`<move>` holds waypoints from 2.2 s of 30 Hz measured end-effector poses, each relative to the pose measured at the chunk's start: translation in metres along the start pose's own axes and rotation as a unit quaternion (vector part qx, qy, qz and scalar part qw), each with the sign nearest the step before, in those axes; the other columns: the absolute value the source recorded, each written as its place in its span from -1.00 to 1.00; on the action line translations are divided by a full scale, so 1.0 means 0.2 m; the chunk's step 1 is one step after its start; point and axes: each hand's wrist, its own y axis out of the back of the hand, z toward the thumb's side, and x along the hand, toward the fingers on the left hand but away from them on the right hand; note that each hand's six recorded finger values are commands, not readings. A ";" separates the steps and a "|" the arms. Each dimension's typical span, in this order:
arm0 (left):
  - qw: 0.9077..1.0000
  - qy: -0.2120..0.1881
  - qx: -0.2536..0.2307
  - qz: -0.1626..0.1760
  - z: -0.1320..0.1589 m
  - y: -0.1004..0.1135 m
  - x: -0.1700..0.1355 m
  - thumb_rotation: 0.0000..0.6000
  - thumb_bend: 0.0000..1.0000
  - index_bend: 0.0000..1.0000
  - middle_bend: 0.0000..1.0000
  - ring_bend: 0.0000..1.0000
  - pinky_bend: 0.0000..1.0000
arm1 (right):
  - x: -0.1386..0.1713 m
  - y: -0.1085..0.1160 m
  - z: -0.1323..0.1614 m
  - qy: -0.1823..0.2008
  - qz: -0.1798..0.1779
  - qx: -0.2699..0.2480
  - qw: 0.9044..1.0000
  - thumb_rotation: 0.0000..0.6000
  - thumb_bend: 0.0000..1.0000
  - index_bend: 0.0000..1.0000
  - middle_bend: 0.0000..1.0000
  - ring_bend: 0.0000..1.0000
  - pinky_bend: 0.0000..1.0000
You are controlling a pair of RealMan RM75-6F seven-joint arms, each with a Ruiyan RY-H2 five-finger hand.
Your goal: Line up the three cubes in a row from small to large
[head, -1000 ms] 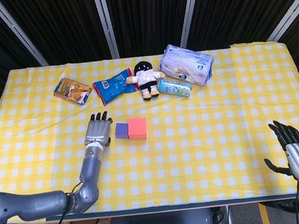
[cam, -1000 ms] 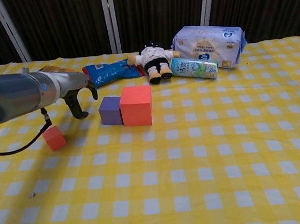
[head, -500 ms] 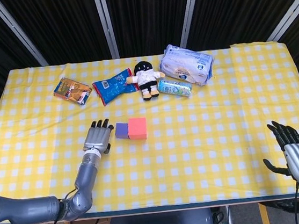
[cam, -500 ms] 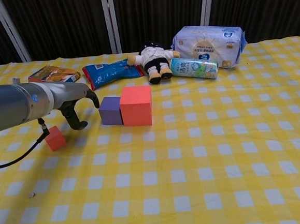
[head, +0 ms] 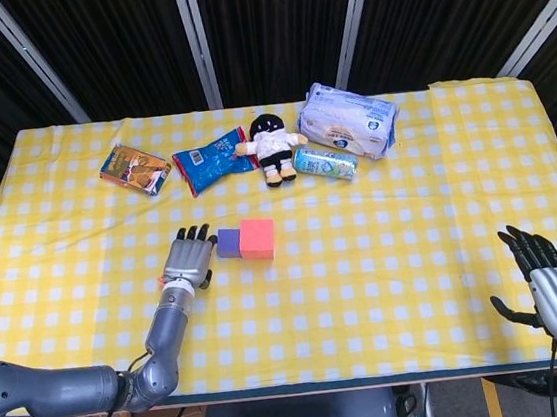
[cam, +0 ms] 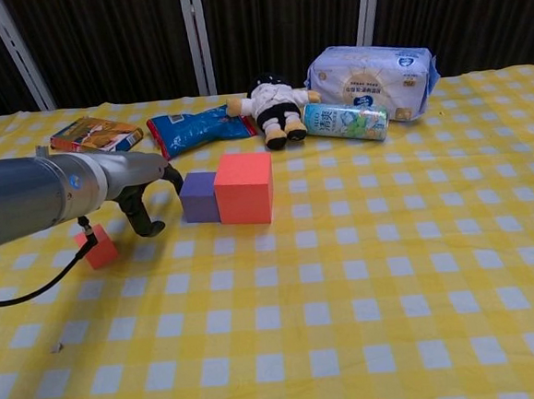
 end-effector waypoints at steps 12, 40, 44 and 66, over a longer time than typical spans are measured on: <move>1.000 -0.004 -0.016 0.007 -0.05 0.04 -0.06 1.00 -0.28 -0.64 -1.00 -1.00 -1.00 | 0.00 0.00 0.00 0.000 -0.001 0.001 1.000 1.00 -0.31 -1.00 -1.00 -1.00 -1.00; 0.991 -0.051 0.084 0.088 -0.52 -0.05 -0.32 1.00 -0.47 -0.49 -1.00 -1.00 -1.00 | 0.00 -0.01 0.01 0.001 -0.004 0.007 1.000 1.00 -0.31 -1.00 -1.00 -1.00 -1.00; 0.979 -0.099 0.131 0.124 -0.50 -0.01 -0.29 1.00 -0.47 -0.49 -1.00 -1.00 -1.00 | 0.00 0.00 0.01 0.001 -0.005 0.009 1.000 1.00 -0.31 -1.00 -1.00 -1.00 -1.00; 0.949 -0.213 0.209 0.098 -0.51 -0.13 -0.13 1.00 -0.47 -0.34 -1.00 -1.00 -1.00 | 0.00 0.00 0.00 -0.002 -0.008 0.010 1.000 1.00 -0.31 -1.00 -1.00 -1.00 -1.00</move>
